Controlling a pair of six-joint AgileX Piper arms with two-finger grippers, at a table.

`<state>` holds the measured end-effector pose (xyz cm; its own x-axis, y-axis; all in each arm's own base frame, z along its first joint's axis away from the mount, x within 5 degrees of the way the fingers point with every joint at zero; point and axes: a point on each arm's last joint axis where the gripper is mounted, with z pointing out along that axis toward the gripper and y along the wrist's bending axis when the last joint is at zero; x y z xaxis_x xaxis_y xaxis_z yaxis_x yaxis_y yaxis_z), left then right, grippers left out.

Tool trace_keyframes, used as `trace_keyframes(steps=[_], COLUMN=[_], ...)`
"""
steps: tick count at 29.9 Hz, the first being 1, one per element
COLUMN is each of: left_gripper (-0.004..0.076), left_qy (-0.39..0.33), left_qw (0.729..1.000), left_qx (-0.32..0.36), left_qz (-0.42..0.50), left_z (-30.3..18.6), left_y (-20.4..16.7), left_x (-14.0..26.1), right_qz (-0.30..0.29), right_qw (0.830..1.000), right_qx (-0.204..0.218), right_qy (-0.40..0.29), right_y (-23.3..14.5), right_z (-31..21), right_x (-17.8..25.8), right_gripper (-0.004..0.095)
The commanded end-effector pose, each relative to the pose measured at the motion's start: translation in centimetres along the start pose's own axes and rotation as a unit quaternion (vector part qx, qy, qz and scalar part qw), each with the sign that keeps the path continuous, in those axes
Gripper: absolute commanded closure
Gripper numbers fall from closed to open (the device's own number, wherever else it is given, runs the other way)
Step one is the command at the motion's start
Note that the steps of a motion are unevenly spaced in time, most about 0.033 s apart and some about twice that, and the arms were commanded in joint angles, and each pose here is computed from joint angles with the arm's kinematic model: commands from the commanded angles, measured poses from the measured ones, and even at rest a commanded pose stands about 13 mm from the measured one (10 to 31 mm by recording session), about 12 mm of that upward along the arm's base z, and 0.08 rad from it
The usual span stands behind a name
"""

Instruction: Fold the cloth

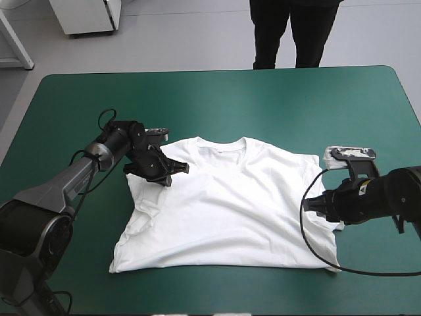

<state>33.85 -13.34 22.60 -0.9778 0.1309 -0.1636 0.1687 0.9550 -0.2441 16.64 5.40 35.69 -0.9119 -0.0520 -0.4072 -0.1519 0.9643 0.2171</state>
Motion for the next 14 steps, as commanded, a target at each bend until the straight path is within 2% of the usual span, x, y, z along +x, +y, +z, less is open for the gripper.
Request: trace_keyframes(steps=[1, 4, 7, 10, 14], left_gripper=[0.0711, 0.0600, 0.0423, 0.0288, 0.0263], left_qy=[-0.037, -0.036, -0.028, -0.031, -0.057], left_qw=[0.999, 0.999, 0.999, 0.998, 0.997], left_qx=[0.021, 0.022, 0.025, 0.026, 0.026], left_qz=[0.023, 0.030, 0.029, 0.040, 0.050], left_z=[-1.9, -1.9, -2.0, -2.7, -4.7], left_y=[-0.9, -1.0, -1.0, -1.2, -1.6], left_x=[-0.5, -0.5, -0.3, -0.1, -0.1], right_qz=[-0.004, -0.004, -0.004, -0.004, -0.004], right_qw=[1.000, 1.000, 1.000, 1.000, 1.000], right_qx=[-0.008, -0.009, -0.009, -0.008, -0.006], right_qy=[-0.024, -0.026, -0.026, -0.026, -0.026], right_y=[0.3, 0.3, 0.3, 0.3, 0.3], right_z=[-1.3, -1.4, -1.4, -1.4, -1.4], right_x=[-0.2, -0.3, -0.3, -0.3, -0.3], right_gripper=[0.0561, 0.0561, 0.0561, 0.0561, 0.0545])
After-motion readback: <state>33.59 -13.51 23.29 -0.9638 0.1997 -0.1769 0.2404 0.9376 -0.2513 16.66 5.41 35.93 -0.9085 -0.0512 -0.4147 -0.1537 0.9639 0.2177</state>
